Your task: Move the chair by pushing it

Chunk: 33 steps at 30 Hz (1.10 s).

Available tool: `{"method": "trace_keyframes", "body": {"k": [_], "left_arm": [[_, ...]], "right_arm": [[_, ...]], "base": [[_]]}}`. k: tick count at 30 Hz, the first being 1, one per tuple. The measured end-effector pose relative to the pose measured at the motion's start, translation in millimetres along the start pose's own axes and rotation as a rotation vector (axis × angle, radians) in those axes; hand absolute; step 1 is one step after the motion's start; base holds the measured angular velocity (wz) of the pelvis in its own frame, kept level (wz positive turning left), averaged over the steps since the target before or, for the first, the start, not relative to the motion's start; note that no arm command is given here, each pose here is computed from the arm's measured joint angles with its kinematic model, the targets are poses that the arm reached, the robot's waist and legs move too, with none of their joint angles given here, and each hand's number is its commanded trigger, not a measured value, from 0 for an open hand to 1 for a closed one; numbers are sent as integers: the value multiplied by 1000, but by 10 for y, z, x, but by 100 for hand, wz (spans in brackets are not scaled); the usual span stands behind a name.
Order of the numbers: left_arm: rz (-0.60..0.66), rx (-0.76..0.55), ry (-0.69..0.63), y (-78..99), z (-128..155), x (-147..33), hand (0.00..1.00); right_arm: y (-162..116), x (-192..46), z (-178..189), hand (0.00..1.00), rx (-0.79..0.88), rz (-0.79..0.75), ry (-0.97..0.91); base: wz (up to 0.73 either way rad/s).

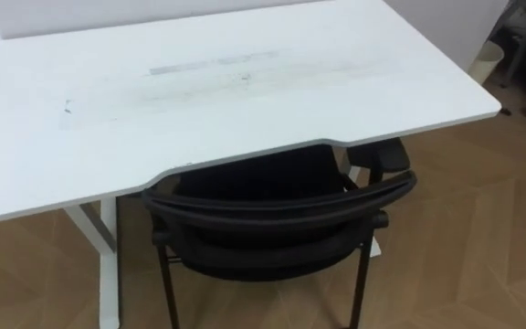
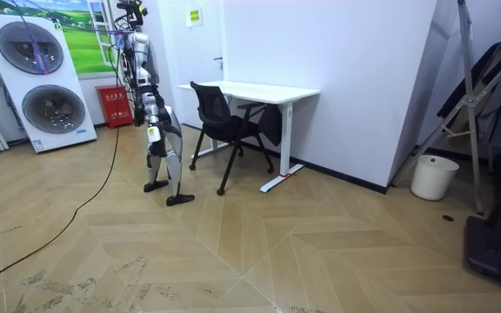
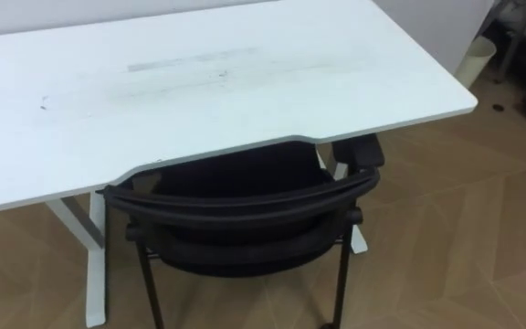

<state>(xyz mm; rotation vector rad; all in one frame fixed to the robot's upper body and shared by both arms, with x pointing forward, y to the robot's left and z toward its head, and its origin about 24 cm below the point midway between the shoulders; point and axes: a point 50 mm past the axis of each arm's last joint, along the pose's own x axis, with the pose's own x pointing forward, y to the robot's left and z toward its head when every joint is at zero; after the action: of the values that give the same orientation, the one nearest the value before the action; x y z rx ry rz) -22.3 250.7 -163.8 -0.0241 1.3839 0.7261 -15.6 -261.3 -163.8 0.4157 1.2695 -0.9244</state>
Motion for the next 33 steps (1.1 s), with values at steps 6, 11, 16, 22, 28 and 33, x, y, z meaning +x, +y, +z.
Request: {"method": "trace_keyframes", "body": {"k": [6,11,16,22,28,33], "left_arm": [[-159,80,-110,-306,362,-16,0],[-187,173,-120,-394,412,-30,0],[-200,223,-126,-430,422,-35,0],[-211,242,-129,-466,417,-45,0],[-217,243,-131,-489,421,-50,0],[-219,247,-131,-493,418,-52,0]], "right_arm": [[338,-14,146,0,-79,202,-48],[453,-38,-14,0,-151,283,21],[462,-42,-110,0,-194,308,66],[423,-42,-177,0,-189,300,109],[437,-44,-172,0,-198,306,106],[441,-45,-174,0,-218,307,105]], "base": [[0],[0],[0],[0],[0],[0]]}}
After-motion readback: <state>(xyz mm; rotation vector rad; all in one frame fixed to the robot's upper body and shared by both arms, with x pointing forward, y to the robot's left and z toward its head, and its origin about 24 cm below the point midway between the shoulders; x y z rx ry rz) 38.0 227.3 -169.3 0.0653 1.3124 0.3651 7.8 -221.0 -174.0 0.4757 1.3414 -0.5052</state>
